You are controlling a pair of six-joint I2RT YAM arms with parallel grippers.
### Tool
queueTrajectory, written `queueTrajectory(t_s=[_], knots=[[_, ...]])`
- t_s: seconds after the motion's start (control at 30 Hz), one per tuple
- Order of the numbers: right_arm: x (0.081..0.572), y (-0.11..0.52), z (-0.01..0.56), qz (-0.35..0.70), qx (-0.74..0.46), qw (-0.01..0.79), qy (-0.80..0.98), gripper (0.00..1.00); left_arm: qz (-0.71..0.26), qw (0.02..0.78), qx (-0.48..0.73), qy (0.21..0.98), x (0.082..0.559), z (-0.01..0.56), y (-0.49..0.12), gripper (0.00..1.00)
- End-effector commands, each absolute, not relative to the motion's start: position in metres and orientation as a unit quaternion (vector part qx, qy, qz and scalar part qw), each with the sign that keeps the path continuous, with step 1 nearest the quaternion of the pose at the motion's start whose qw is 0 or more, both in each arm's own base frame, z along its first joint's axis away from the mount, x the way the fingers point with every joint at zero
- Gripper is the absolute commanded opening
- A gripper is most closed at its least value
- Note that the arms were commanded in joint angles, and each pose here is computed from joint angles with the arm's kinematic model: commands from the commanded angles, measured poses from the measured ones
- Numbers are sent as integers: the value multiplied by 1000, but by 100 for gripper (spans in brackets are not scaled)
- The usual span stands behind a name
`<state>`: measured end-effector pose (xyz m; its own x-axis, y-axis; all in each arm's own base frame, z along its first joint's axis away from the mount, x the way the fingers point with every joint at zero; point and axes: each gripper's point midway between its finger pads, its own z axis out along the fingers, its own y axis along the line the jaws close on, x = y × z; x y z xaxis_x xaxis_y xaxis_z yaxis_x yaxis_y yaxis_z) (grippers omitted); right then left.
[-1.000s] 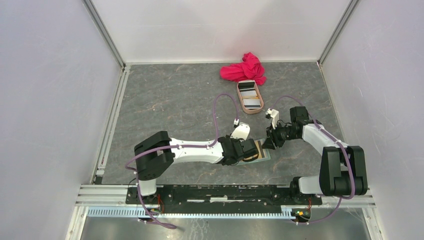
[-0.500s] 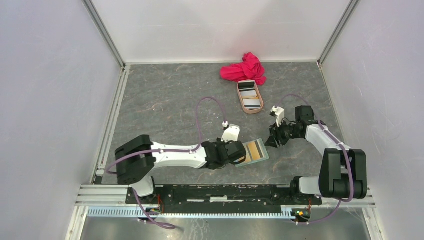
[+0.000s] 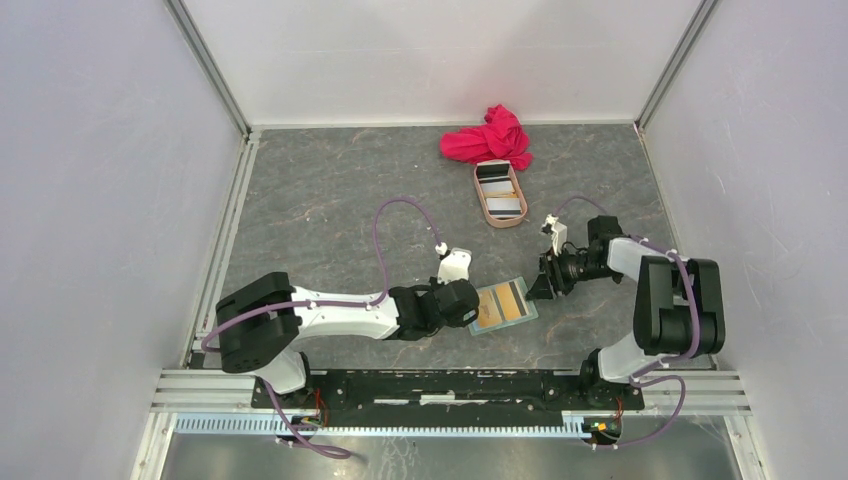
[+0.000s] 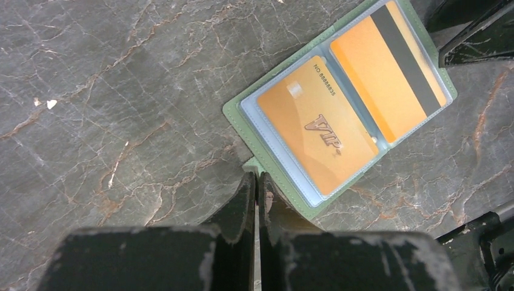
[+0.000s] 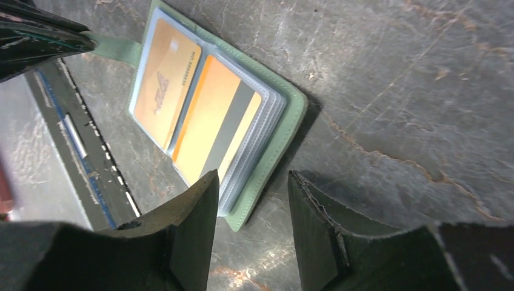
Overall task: Put the credit cards into the card holder
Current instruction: Close the card holder at the center of the board.
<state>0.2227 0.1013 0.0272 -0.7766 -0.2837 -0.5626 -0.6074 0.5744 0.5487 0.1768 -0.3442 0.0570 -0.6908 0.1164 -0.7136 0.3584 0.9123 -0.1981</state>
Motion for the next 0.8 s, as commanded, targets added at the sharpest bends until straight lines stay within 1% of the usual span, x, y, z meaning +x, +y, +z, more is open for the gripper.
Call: queueTrajectory(t_s=[0.0,0.43,0.63,0.67,0.77], knots=[[225,112,39,426,-251,212,843,52,-199,381,113,896,180,69,-355,2],[217,118,30,458,-217,178,843,51,-217,377,116,893,179,71,-362,2],[219,116,29,460,-204,179,846,43,-219,377,116,893,179,72,-362,2],[219,116,29,459,-201,179,847,40,-219,376,116,893,179,72,-361,2],[219,115,28,460,-196,178,848,26,-220,376,117,892,179,72,-362,2]])
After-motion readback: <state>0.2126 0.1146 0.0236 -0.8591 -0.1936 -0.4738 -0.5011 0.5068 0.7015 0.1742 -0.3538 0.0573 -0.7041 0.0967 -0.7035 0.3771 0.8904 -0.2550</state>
